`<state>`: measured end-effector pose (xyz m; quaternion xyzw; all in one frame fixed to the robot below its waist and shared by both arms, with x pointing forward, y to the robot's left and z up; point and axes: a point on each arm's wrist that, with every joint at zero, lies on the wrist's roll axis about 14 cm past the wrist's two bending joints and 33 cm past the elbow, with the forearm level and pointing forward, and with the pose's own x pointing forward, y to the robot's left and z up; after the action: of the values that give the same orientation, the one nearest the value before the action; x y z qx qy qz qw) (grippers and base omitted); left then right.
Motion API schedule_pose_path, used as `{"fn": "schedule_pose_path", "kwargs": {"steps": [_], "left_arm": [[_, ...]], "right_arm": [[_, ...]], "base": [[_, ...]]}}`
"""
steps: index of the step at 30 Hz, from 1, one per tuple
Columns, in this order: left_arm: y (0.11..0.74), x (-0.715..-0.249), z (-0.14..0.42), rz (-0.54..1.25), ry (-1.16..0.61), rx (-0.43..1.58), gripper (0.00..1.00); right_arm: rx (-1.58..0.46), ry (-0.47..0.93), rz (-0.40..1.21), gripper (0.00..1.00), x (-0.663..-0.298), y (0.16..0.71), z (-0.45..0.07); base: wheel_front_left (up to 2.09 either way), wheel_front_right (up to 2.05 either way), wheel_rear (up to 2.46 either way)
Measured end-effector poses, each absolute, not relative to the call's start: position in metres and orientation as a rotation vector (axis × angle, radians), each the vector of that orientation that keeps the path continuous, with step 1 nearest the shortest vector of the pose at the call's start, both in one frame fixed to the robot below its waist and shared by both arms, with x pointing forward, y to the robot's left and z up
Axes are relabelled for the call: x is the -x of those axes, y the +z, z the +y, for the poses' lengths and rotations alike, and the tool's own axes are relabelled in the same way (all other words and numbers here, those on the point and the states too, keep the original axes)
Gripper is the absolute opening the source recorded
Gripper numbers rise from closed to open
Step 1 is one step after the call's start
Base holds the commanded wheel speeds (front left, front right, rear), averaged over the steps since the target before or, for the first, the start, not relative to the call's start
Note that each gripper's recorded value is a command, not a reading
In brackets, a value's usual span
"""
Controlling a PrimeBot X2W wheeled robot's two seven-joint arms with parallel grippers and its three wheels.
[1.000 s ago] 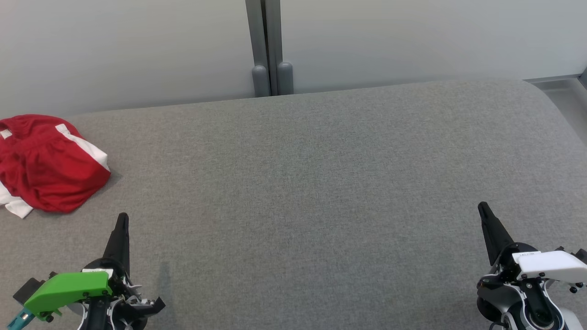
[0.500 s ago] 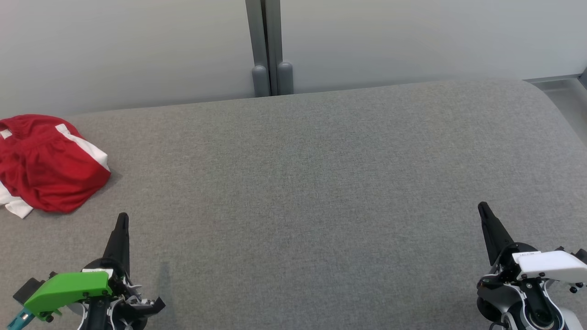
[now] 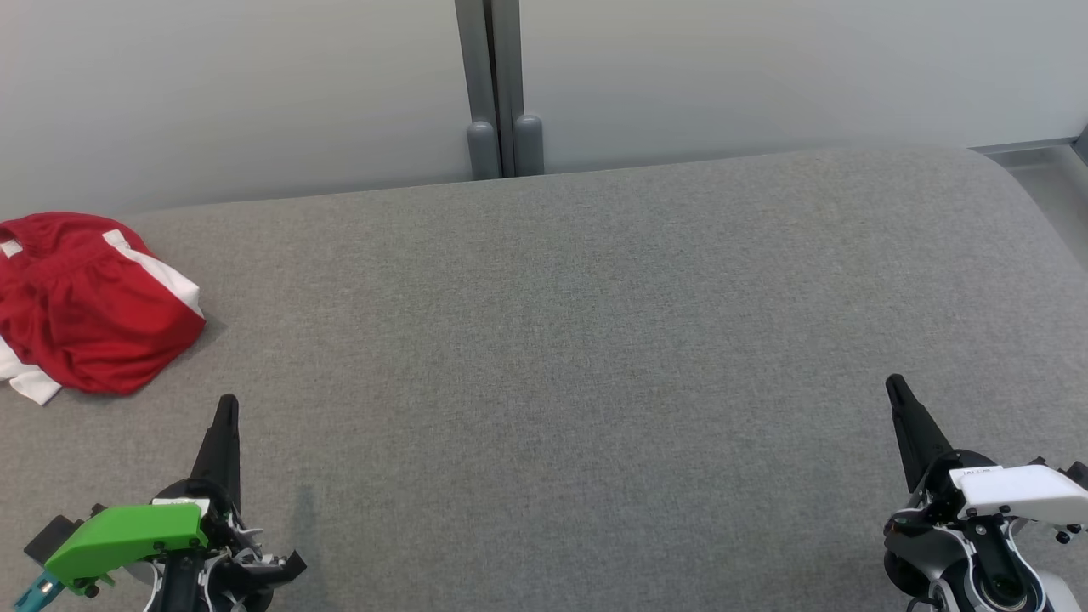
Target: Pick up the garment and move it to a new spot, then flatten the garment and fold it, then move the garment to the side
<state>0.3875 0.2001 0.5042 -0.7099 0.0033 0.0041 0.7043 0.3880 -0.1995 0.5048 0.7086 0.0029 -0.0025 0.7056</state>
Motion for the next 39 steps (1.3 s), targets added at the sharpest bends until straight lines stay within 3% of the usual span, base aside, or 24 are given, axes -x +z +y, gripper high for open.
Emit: {"fn": "schedule_pose_path", "kwargs": {"steps": [39], "left_arm": [[0.5042, -0.3875, 0.2001, 0.007, 0.009, 1.579, 0.0]], "right_arm": [[-1.575, -0.006, 0.007, 0.0, -0.388, 0.5048, -0.1995]], "base": [[0.0, 0.0, 0.0]]}}
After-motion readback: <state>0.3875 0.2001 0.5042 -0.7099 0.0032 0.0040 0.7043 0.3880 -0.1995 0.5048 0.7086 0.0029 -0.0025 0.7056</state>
